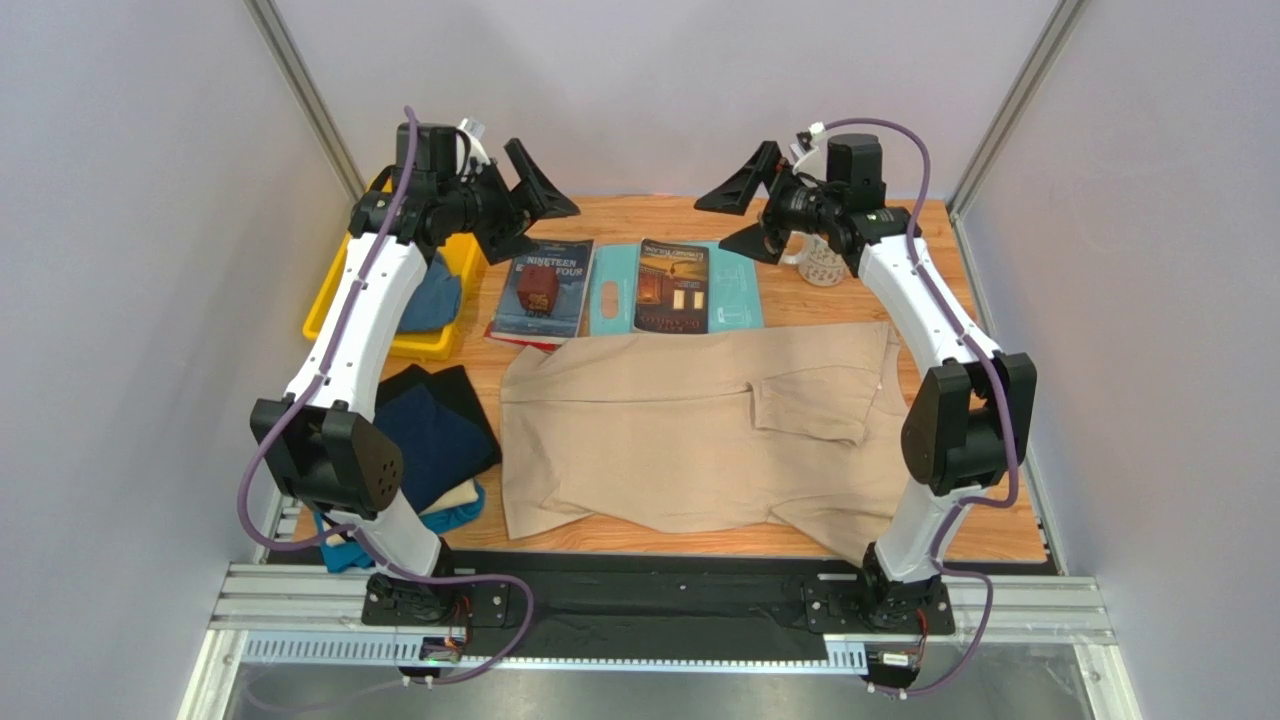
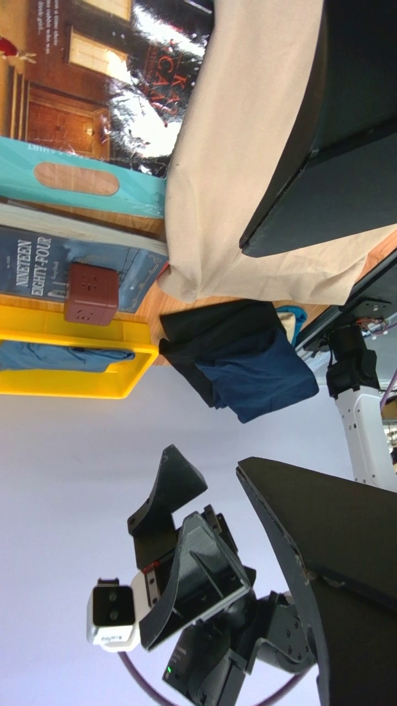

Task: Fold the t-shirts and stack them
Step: Fold the tshirt

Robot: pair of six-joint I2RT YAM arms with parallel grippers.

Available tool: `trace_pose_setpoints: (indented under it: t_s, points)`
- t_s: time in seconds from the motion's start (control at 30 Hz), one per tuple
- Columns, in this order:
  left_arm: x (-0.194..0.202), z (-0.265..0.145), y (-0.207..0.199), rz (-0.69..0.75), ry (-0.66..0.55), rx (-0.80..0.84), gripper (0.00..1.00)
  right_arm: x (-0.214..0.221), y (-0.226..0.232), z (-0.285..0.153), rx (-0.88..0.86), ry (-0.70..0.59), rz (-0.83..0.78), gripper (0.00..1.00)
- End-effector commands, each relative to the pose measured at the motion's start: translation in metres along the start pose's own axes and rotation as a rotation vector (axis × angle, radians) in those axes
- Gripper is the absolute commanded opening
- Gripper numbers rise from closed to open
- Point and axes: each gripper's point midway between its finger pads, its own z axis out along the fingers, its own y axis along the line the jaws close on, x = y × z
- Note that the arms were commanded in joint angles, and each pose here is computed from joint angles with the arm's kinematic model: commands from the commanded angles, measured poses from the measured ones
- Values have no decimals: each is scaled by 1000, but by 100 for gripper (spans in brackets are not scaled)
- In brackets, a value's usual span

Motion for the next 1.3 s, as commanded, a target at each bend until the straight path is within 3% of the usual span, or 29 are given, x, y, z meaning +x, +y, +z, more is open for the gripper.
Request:
trace_pose_setpoints:
  t_s: [0.0, 0.1, 0.2, 0.33, 0.4, 0.5, 0.53, 0.6, 0.63, 0.73, 0.8, 0.87, 0.9, 0.93, 1.03, 1.1, 1.2, 1.27]
  points:
    - [-5, -10, -11, 30, -16, 16, 100, 9, 35, -20, -9, -44, -85, 100]
    - [-2, -6, -17, -7, 14, 93, 100, 10, 54, -26, -72, -82, -144, 100]
    - [-6, 0, -35, -68, 27, 269, 100, 19, 80, -25, -195, -39, -191, 100]
    - [-2, 3, -37, -107, 55, 310, 100, 30, 86, -23, -218, 4, -238, 100]
    - [-4, -4, -39, -86, 27, 294, 100, 30, 80, -22, -201, 5, -248, 100]
    - [-20, -28, -56, 7, -135, 339, 100, 31, 76, -23, -173, 10, -246, 100]
    - [-25, -31, -59, -27, -177, 349, 100, 32, 77, -24, -174, 9, -249, 100]
    - [-24, -26, -48, -74, -182, 338, 100, 32, 76, -24, -170, 7, -235, 100]
    - [-18, -24, -46, -103, -127, 342, 100, 32, 72, -23, -159, 10, -219, 100]
    - [-6, -3, -24, -185, 48, 294, 100, 22, 41, -23, -30, 12, -134, 100]
    - [2, 3, -3, -229, 127, 159, 100, 9, 28, -27, 51, -14, -127, 100]
    - [3, -10, 26, -125, 111, -86, 100, 10, 6, -38, 232, -29, -156, 100]
    - [4, -9, 44, -91, 116, -182, 100, -7, -19, -50, 414, -126, -180, 100]
    - [-3, -15, 68, -20, 84, -321, 100, 8, -49, -72, 607, -88, -155, 100]
    - [9, -27, 85, -26, 133, -431, 99, 21, -73, -103, 853, -97, -168, 100]
    - [22, -22, 89, -61, 163, -426, 99, 48, -61, -98, 825, -78, -183, 100]
    - [36, -13, 81, -72, 203, -395, 99, 34, -39, -97, 780, -172, -254, 100]
    - [38, -15, 79, -52, 214, -421, 99, 33, -33, -93, 747, -177, -211, 100]
